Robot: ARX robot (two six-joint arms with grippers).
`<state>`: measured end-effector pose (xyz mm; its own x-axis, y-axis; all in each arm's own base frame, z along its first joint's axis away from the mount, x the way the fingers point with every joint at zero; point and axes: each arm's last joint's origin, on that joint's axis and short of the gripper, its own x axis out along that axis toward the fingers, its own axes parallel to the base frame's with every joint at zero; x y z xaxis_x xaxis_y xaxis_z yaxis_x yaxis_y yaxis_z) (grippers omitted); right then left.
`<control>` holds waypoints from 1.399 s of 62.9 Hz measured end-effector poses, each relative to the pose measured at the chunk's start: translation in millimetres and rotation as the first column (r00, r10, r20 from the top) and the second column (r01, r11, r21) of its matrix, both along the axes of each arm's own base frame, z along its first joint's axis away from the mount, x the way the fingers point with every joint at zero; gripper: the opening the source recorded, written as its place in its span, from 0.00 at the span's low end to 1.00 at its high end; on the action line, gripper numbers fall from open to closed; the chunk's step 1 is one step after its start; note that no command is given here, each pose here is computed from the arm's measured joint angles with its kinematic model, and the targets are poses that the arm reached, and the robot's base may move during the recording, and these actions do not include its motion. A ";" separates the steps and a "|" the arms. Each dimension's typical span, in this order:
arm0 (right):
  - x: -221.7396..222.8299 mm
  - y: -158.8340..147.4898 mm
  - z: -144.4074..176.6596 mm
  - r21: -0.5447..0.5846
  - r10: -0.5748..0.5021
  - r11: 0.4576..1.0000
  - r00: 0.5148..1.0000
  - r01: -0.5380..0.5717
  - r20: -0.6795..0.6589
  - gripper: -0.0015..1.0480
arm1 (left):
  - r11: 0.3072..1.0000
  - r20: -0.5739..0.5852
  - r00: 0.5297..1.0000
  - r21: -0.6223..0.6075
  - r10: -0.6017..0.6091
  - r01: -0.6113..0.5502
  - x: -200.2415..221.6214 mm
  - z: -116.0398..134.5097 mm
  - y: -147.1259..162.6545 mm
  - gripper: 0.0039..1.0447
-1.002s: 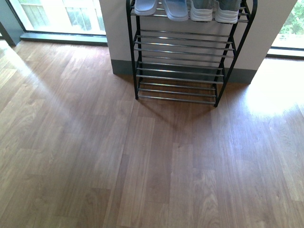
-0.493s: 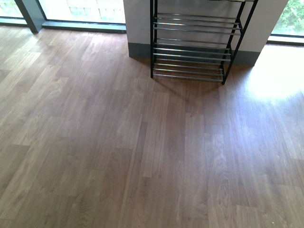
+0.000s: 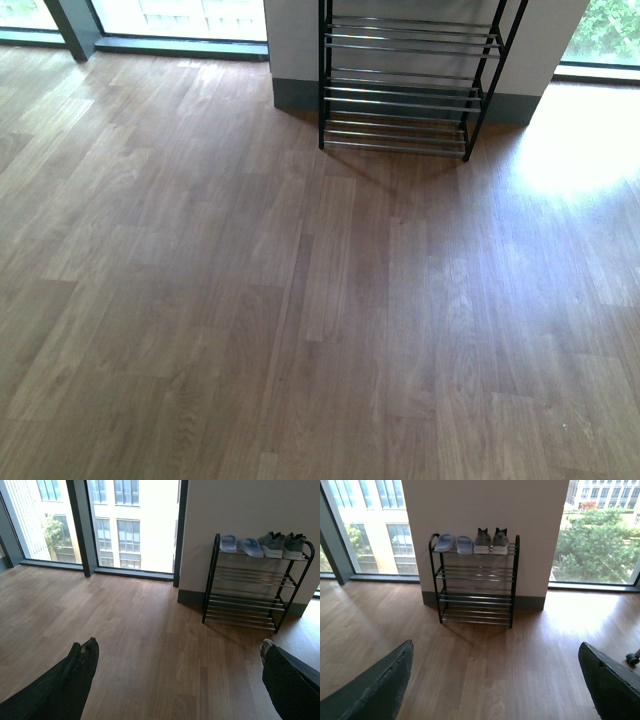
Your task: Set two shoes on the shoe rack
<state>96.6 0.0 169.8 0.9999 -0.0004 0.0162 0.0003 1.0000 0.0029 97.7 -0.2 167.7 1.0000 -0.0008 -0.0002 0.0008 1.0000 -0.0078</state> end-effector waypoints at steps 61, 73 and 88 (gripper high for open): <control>0.0 0.0 0.0 0.000 0.000 1.000 1.000 0.000 0.000 0.91 | 1.000 0.000 1.000 0.001 0.000 0.000 0.0 0.0 0.0 0.91; 0.0 0.0 0.0 0.000 0.000 1.000 1.000 0.000 0.000 0.91 | 1.000 0.000 1.000 0.001 -0.001 0.001 0.0 0.0 0.0 0.91; 0.0 0.0 0.0 0.000 0.000 1.000 1.000 0.000 0.000 0.91 | 1.000 0.000 1.000 0.001 -0.001 0.001 0.0 0.0 0.0 0.91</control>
<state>96.7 0.0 169.8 0.9999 -0.0004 0.0158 0.0003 1.0000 0.0029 97.7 -0.2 167.7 1.0000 -0.0015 -0.0002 0.0015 1.0000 -0.0071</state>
